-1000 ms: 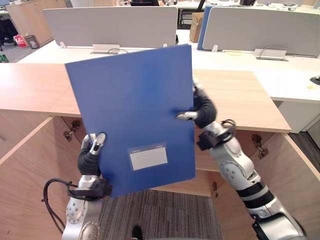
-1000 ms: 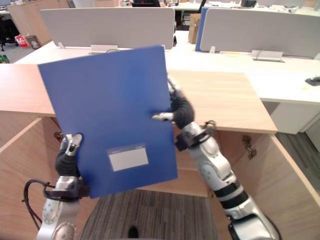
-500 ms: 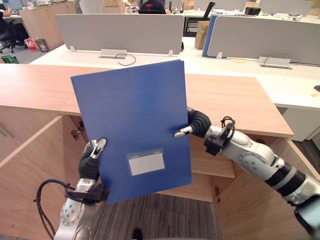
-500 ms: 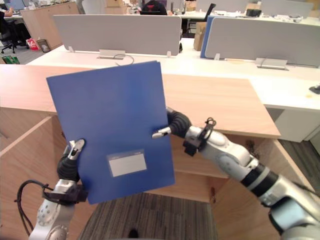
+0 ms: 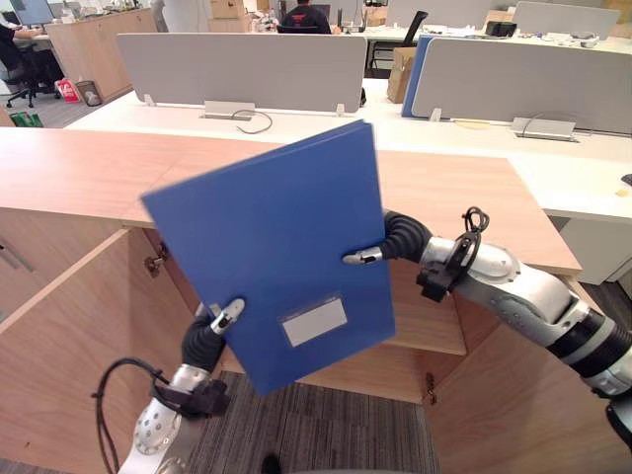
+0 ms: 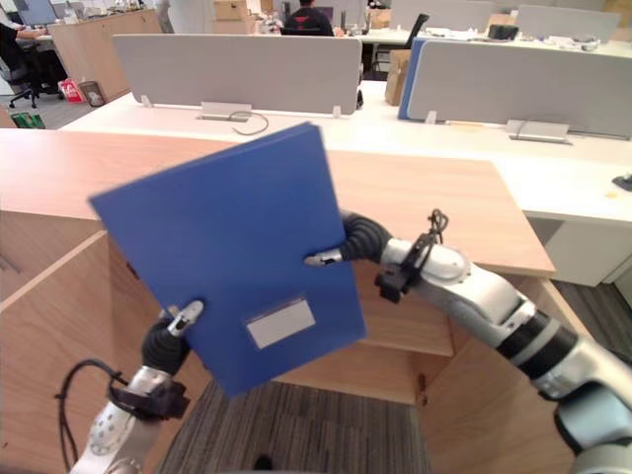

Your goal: Walk over to the cabinet, pick up the folder, carry it to the office cabinet, place the folder inside the office cabinet, then close the office cabinet door

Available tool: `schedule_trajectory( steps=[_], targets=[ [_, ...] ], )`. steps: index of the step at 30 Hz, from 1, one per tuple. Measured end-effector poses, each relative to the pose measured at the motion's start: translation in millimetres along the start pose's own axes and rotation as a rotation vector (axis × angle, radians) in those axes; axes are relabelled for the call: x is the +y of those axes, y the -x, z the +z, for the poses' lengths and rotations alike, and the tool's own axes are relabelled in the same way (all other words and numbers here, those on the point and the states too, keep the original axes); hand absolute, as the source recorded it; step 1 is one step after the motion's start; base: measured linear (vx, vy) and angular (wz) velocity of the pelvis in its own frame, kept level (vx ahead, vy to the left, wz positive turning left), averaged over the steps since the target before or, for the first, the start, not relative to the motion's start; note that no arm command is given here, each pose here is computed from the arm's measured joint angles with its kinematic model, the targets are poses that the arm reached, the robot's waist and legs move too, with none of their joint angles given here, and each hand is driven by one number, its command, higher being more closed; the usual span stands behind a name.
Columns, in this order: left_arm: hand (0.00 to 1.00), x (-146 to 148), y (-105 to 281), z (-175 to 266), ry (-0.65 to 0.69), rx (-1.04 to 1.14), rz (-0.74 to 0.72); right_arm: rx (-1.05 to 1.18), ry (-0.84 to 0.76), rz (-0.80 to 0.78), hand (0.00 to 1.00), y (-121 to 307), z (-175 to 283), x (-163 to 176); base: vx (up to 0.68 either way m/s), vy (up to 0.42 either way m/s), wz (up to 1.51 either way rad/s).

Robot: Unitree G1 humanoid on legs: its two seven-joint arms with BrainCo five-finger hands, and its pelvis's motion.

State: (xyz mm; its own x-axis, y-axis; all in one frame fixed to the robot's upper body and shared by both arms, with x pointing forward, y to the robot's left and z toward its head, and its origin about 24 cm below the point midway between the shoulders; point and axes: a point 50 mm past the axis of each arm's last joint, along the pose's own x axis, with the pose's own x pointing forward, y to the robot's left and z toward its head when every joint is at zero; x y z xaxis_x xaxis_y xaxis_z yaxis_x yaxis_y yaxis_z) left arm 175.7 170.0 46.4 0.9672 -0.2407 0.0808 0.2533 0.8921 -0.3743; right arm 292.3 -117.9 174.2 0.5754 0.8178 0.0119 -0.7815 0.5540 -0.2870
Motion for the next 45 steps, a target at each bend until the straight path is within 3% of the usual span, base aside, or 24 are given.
schedule_trajectory(
  steps=[6,13,17,23,26,31,35,39,40,41,43,45],
  targets=[
    [0.00,11,12,-39,0.168,0.133,0.083,-0.021,0.093,0.017,1.00,-15,-5,15,0.00,0.000,0.00],
    [0.00,39,46,-108,0.309,0.368,0.395,-0.272,0.353,-0.279,1.00,-26,25,11,0.00,0.000,0.00],
    [0.00,55,71,-129,0.297,0.471,0.535,-0.264,0.362,-0.308,1.00,-28,12,24,0.00,0.000,0.00],
    [0.00,76,133,-164,0.267,0.733,0.788,-0.054,0.374,-0.225,1.00,-20,-47,59,0.00,0.000,0.00],
    [0.00,80,161,-170,0.247,0.828,0.876,0.107,0.484,-0.128,1.00,-16,-88,75,0.00,0.000,0.00],
    [0.00,85,187,-172,0.123,0.982,0.876,0.409,0.758,0.185,1.00,16,-162,102,0.00,-0.001,0.04],
    [0.00,86,191,-172,0.083,1.015,0.862,0.564,0.739,0.159,1.00,34,-188,86,0.01,-0.001,0.02],
    [0.00,87,181,-172,0.081,0.994,0.849,0.720,0.427,-0.332,1.00,48,-196,20,0.05,0.002,0.01],
    [0.00,89,171,-172,0.078,0.971,0.842,0.685,0.262,-0.606,1.00,52,-184,-17,0.00,0.000,0.00],
    [0.00,89,168,-172,0.077,0.963,0.841,0.653,0.194,-0.718,1.00,54,-178,-32,0.01,0.004,0.05],
    [0.00,90,150,-172,0.074,0.929,0.832,0.434,-0.055,-1.106,1.00,62,-145,-79,-0.01,0.010,0.10],
    [0.00,89,142,-172,0.075,0.905,0.827,0.247,-0.223,-1.269,1.00,64,-125,-96,-0.03,0.013,0.14]
  ],
)
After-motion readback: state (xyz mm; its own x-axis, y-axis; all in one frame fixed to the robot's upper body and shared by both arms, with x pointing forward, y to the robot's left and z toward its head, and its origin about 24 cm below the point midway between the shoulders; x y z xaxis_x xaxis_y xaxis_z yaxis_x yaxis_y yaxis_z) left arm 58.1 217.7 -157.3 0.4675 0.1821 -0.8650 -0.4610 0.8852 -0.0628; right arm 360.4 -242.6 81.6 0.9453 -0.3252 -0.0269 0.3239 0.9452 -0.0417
